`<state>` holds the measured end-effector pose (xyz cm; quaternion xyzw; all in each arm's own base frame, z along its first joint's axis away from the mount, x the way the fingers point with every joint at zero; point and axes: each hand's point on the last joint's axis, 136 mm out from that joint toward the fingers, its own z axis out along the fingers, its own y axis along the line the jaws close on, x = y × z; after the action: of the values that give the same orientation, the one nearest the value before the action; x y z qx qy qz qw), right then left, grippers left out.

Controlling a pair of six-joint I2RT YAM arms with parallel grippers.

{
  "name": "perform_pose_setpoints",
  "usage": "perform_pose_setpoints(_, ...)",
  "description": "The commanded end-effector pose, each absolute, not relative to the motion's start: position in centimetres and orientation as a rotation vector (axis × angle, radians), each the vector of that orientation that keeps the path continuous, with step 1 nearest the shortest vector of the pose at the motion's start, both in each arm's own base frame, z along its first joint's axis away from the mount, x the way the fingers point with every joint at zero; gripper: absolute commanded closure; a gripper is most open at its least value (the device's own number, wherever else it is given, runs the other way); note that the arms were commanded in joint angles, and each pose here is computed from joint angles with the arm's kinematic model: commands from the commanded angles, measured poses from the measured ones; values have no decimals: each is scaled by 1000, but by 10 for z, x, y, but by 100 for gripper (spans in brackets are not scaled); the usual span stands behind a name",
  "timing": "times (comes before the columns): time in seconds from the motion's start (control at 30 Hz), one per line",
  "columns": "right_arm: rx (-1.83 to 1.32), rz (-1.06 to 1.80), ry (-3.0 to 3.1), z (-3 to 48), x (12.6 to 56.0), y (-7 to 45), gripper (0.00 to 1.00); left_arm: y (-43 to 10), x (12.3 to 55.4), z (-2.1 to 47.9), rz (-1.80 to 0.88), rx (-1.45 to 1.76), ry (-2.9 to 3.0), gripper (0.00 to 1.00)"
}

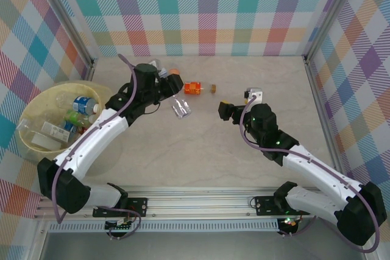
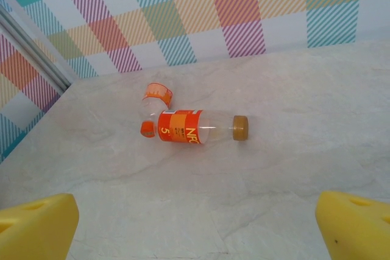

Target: Put the plastic bottles in the bin

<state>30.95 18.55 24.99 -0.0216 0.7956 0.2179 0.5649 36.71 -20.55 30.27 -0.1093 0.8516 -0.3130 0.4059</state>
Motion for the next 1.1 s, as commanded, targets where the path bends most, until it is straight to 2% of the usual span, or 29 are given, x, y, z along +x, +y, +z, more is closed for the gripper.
perform_pose_setpoints(0.0, -10, 520, 1828, 265, 317, 185, 0, -181, 358, 332, -701, -267, 2107, 46)
perform_pose_setpoints(0.5, -62, 576, 1846, 270, 332, 211, 0, -86, 302, 400, -414, -386, 1942, 50)
perform_pose_setpoints(0.67, -41, 580, 1853, 269, 334, 211, 0, -35, 276, 426, -184, -438, 1827, 50)
perform_pose_setpoints(0.83, -16, 585, 1847, 274, 334, 209, 0, 16, 267, 423, 80, -572, 1844, 50)
perform_pose_setpoints(1.07, -23, 590, 1848, 275, 331, 208, 0, 76, 261, 406, 12, -823, 1870, 52)
